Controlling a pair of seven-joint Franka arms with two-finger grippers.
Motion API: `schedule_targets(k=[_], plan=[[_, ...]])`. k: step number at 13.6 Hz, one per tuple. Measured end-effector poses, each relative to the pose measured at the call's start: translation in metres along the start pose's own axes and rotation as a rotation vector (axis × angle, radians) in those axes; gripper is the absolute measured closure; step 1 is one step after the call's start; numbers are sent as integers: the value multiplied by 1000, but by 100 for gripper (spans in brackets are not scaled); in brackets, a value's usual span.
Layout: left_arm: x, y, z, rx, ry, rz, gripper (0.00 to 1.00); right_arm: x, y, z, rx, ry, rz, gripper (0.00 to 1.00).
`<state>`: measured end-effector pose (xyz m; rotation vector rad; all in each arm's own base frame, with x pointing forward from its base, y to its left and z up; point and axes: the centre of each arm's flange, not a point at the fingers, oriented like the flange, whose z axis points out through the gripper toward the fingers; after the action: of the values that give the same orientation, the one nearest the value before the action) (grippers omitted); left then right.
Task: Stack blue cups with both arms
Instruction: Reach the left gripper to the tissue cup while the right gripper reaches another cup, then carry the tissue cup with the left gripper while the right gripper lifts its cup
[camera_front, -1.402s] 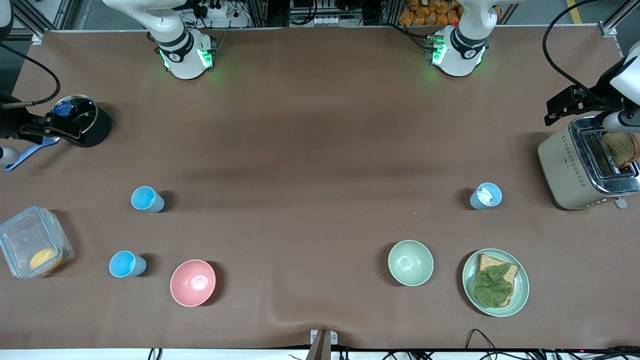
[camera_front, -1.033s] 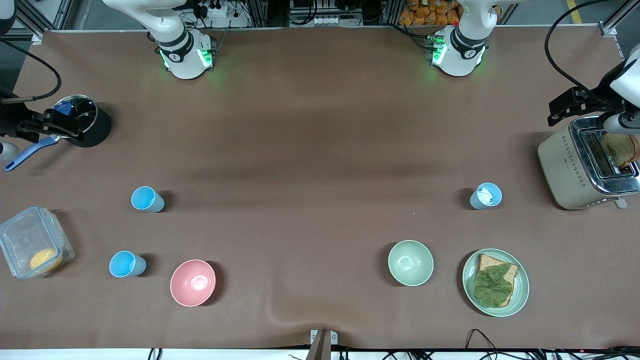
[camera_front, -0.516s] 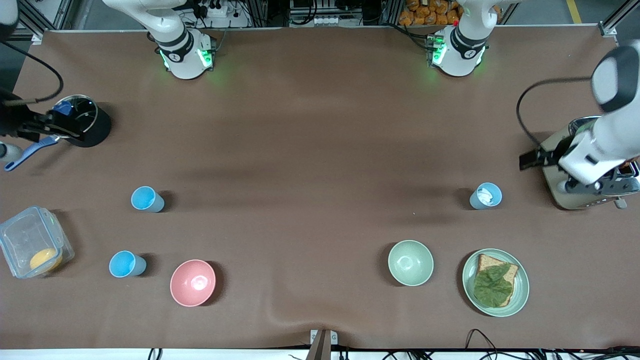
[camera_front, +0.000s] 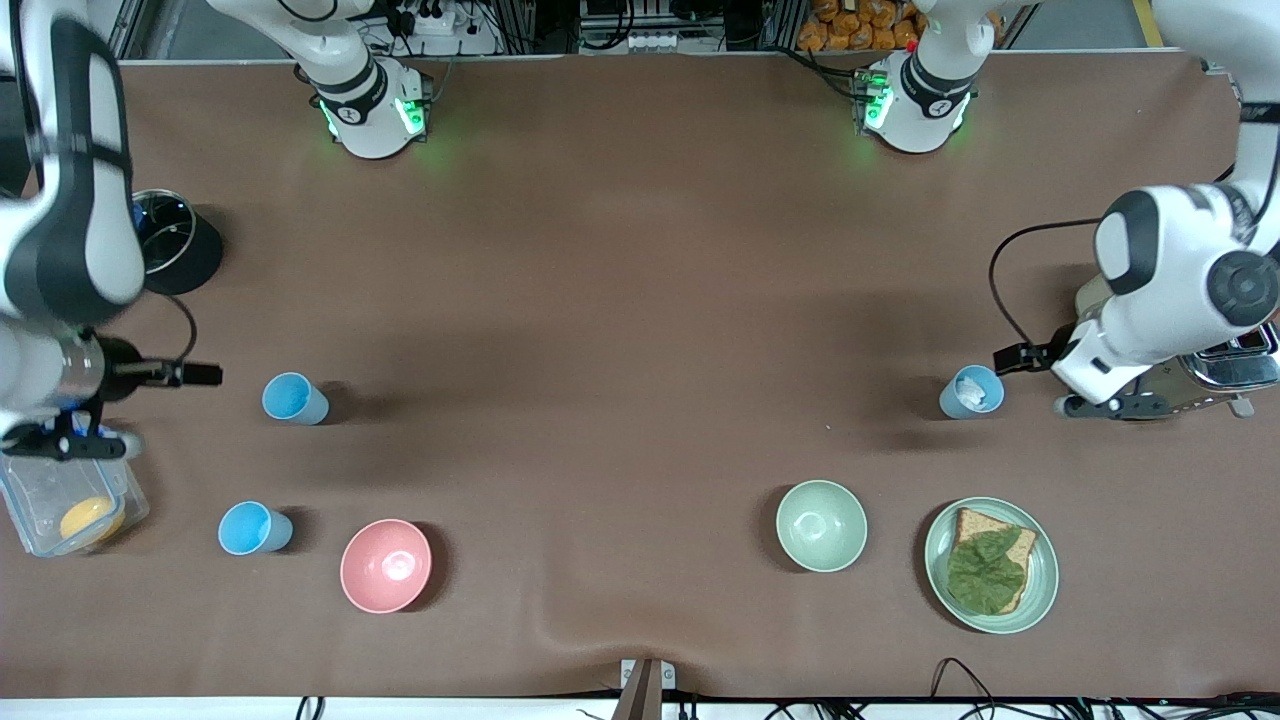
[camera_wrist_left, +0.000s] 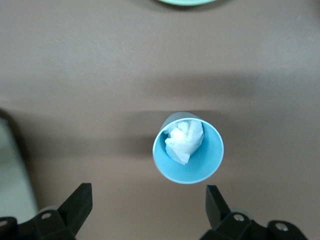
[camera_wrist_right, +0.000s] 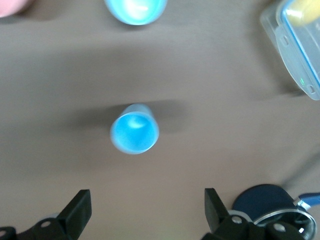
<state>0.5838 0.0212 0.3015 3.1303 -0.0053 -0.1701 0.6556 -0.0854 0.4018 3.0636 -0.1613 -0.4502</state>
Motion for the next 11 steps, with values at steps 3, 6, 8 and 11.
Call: schedule_targets(k=[3,6,8,11], plan=[[11,0,37,-10,14,1,11,23,49,61,24,-24,62,0],[18,0,63,-17,30,0,26,26,40,115,31,-19,51,0],[18,1,72,-20,24,0,48,28,24,129,49,11,38,0],[19,1,74,-21,23,1,79,31,-1,133,52,44,11,0]])
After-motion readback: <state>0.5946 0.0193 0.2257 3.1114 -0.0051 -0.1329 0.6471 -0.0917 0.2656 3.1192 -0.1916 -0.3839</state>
